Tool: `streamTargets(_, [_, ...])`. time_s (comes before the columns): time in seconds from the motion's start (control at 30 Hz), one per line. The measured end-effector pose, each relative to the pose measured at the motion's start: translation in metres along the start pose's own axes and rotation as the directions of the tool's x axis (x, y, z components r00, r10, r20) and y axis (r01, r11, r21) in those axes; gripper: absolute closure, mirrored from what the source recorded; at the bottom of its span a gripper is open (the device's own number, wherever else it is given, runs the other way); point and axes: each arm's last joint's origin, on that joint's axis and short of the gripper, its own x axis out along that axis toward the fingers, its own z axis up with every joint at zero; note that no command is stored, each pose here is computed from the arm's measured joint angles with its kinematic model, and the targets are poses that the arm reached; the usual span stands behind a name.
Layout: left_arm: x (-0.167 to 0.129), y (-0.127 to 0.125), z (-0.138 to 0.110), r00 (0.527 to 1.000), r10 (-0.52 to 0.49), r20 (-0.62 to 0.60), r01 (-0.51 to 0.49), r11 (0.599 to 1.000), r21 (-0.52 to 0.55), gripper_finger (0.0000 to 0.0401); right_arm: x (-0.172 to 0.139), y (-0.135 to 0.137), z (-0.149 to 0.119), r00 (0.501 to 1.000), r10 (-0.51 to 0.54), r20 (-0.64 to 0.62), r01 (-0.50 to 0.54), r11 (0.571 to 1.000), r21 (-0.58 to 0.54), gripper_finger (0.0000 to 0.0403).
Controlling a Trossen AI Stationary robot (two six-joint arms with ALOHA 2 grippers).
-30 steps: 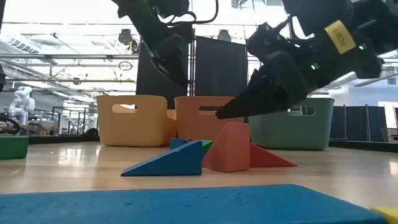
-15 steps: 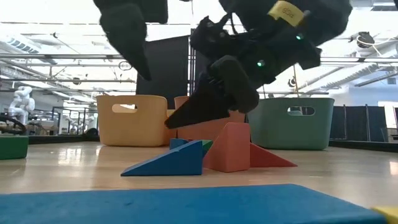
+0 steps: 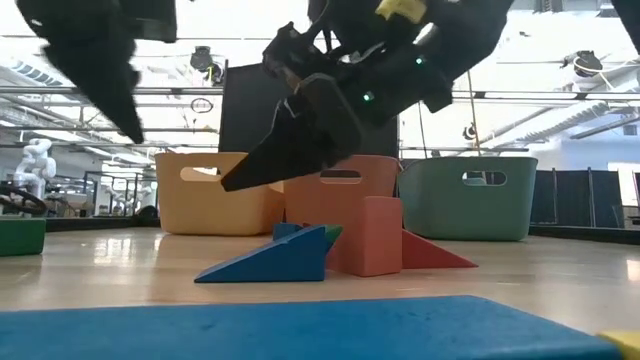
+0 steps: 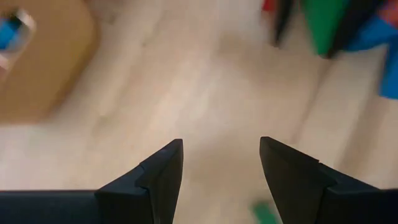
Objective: Sort blocks by size
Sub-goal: Put the green rectangle block into the orange bin
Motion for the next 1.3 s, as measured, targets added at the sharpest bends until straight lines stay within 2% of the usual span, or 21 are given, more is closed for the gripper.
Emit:
streamTargets(0.2, [-0.008,-0.015,-0.030,0.997,-0.062,-0.041,0.057,0.991,-0.124,0.0187,0.001,-0.019,0.000,1.000,0.009,0.024,-0.010,1.000,0.028,0.0222])
streamTargets(0.33, [-0.007,-0.025,-0.046,0.988,-0.097,-0.120,0.073,0.978,-0.195,0.0187,0.001,-0.021,0.002,0.999,0.007,0.046,-0.008,1.000,0.029,0.0222])
streamTargets(0.53, [0.001,-0.040,-0.057,0.983,-0.117,-0.144,0.080,0.968,-0.238,0.0187,0.001,-0.020,0.002,0.999,0.007,0.053,-0.008,1.000,0.028,0.0222])
streamTargets(0.67, [0.013,-0.048,-0.061,0.981,-0.104,-0.164,0.064,0.971,-0.231,0.0187,0.001,-0.020,0.002,0.999,0.006,0.051,-0.008,0.999,0.032,0.0222])
streamTargets(0.9, [0.034,-0.052,-0.071,0.971,-0.017,-0.239,-0.036,0.976,-0.213,0.0187,0.001,-0.020,0.002,0.999,0.008,0.044,-0.010,0.999,0.046,0.0222])
streamTargets(1.13, [0.038,-0.050,-0.075,0.959,0.040,-0.280,-0.098,0.976,-0.196,0.0189,0.001,-0.020,0.000,1.000,0.009,0.029,-0.010,0.998,0.055,0.0222])
streamTargets(1.3, [0.038,-0.049,-0.075,0.961,0.048,-0.271,-0.104,0.975,-0.198,0.0234,0.001,-0.019,-0.005,1.000,0.012,-0.029,-0.008,0.988,0.154,0.0222])
